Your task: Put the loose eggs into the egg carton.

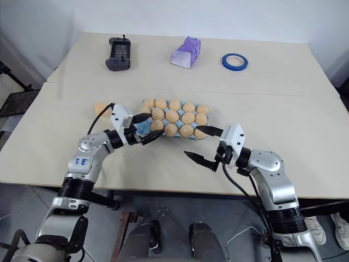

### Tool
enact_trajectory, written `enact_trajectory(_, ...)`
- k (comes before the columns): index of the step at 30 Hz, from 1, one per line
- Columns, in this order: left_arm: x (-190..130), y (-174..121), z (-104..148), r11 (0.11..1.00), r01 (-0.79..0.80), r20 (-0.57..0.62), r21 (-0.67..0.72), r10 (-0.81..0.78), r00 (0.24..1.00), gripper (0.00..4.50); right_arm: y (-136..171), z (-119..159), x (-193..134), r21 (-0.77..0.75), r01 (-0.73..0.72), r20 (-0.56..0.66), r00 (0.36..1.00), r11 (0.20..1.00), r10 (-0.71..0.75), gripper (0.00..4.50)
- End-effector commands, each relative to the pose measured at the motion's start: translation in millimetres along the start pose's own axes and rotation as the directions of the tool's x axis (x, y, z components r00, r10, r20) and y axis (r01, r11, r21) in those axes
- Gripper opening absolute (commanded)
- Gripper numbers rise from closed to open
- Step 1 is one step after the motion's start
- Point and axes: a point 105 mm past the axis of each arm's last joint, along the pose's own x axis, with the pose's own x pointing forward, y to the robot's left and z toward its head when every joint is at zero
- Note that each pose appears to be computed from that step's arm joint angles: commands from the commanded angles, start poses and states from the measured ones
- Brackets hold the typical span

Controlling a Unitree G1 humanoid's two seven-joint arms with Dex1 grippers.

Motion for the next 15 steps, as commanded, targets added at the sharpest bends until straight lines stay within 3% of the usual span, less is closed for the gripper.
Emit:
enact_trajectory(1,-16,5,22,0.997,-0.031,0.085,0.069,0.025,0.996,4.46,2,14,1,-0.033,-0.008,0.039,0.999,0.999,0.010,4.50)
enact_trajectory(5,-58,15,32,0.988,-0.124,0.134,0.090,0.111,0.985,4.46,7,12,3,-0.022,-0.054,0.053,0.997,0.998,0.055,4.50)
enact_trajectory(9,-109,22,20,0.961,-0.266,0.097,0.070,0.259,0.961,4.46,11,6,6,-0.022,-0.072,0.080,0.994,0.997,0.073,4.50)
enact_trajectory(15,-195,43,-21,0.760,-0.648,-0.011,0.046,0.649,0.761,4.46,15,-6,15,-0.013,-0.081,0.107,0.991,0.997,0.082,4.50)
